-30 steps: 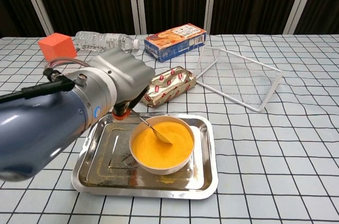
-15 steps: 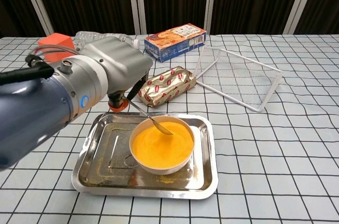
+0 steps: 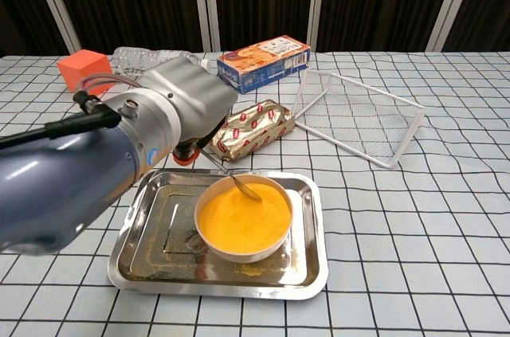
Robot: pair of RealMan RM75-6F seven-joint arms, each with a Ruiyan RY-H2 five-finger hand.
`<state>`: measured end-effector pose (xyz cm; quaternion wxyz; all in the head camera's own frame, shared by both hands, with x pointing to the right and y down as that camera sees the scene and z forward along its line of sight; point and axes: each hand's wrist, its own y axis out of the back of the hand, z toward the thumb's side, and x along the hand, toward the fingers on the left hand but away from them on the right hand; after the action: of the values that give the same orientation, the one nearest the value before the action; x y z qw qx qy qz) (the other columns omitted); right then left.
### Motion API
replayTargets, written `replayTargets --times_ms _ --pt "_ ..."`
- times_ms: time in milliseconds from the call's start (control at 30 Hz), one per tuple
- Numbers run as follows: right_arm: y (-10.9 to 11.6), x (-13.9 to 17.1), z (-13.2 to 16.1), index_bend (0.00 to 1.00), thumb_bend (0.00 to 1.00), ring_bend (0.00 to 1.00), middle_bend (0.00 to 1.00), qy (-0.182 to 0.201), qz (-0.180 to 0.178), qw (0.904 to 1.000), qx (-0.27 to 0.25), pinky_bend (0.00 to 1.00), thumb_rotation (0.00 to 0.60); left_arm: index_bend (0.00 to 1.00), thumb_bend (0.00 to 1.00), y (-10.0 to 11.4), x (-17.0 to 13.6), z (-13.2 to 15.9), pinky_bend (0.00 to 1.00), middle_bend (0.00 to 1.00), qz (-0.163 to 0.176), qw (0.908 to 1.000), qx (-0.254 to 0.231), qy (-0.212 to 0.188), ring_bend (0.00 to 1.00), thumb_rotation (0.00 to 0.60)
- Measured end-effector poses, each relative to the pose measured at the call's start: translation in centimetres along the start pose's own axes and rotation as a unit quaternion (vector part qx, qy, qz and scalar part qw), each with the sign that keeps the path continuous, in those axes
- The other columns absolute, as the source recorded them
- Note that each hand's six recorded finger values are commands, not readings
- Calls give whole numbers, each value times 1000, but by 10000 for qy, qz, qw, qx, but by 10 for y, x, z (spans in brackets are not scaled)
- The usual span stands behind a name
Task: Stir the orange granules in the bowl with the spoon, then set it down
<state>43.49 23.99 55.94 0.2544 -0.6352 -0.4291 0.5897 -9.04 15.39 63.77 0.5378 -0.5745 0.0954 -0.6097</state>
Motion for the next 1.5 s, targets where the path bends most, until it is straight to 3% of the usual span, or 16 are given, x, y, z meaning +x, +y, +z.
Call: replayTargets --times_ms 633,1000,1500 --pt "-1 0 0 0 360 0 0 -45 7 10000 -20 0 600 844 1000 -15 -23 9 1000 995 -318 9983 226 -439 981 600" --pt "-1 0 0 0 360 0 0 -46 18 10000 -39 0 600 844 1000 7 -14 -9 1000 995 190 9994 -251 -129 981 600" --pt "-1 0 -1 0 360 0 0 -51 61 9999 -108 0 600 844 1000 -4 0 4 1000 995 122 9999 21 31 981 600"
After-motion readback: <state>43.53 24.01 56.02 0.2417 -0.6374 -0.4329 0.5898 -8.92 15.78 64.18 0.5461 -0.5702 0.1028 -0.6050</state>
